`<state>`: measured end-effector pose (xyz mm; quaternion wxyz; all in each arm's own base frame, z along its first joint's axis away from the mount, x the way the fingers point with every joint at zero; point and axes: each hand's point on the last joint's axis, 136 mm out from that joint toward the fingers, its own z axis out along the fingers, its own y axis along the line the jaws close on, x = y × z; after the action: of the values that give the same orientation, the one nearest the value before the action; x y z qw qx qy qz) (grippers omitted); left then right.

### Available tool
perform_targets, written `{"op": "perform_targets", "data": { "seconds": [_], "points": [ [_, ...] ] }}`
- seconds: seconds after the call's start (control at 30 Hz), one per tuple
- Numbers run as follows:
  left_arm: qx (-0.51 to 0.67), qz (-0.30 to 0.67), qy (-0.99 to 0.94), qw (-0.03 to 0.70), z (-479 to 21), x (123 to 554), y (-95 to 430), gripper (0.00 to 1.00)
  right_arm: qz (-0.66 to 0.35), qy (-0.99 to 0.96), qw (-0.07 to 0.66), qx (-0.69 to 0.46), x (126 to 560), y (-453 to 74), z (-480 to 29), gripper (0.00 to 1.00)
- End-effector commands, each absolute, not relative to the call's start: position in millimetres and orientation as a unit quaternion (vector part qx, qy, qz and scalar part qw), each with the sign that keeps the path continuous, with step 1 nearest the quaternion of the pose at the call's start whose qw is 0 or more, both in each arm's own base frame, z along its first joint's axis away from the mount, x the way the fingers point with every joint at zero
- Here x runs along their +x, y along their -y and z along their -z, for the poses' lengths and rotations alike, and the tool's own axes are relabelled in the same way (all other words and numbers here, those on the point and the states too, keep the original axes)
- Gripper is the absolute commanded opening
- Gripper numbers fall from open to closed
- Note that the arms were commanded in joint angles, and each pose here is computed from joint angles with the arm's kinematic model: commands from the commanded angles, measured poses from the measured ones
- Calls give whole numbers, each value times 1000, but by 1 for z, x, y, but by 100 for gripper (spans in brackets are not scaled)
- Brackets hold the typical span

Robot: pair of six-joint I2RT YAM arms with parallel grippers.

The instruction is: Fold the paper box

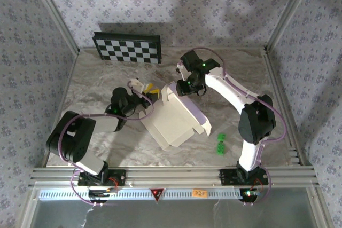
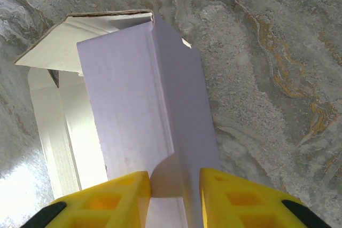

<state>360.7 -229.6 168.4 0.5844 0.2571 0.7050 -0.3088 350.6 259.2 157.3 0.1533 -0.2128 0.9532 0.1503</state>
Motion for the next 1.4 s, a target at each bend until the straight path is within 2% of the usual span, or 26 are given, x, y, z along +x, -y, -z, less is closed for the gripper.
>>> {"op": "perform_targets", "data": {
  "seconds": [0.0, 0.3, 0.5, 0.77, 1.0, 1.23, 1.37],
  "points": [
    [278, 323, -713, 557, -161, 368, 230, 50, -145, -958, 116, -216, 338, -255, -138, 32],
    [344, 370, -698, 507, -137, 380, 255, 52, -186, -950, 99, -229, 334, -262, -140, 32],
    [386, 376, -675, 504, -131, 377, 267, 55, -207, -944, 91, -241, 336, -264, -139, 32],
    [427, 400, -665, 464, -128, 371, 285, 59, -259, -931, 82, -243, 338, -271, -140, 32],
    [467, 408, -656, 429, -123, 364, 303, 59, -300, -921, 69, -238, 340, -271, -140, 32],
    [489, 404, -650, 419, -120, 361, 316, 46, -316, -916, 62, -239, 340, -269, -141, 32],
    [491, 395, -650, 425, -118, 363, 320, 28, -319, -915, 60, -240, 340, -269, -141, 32]
  ]
}}
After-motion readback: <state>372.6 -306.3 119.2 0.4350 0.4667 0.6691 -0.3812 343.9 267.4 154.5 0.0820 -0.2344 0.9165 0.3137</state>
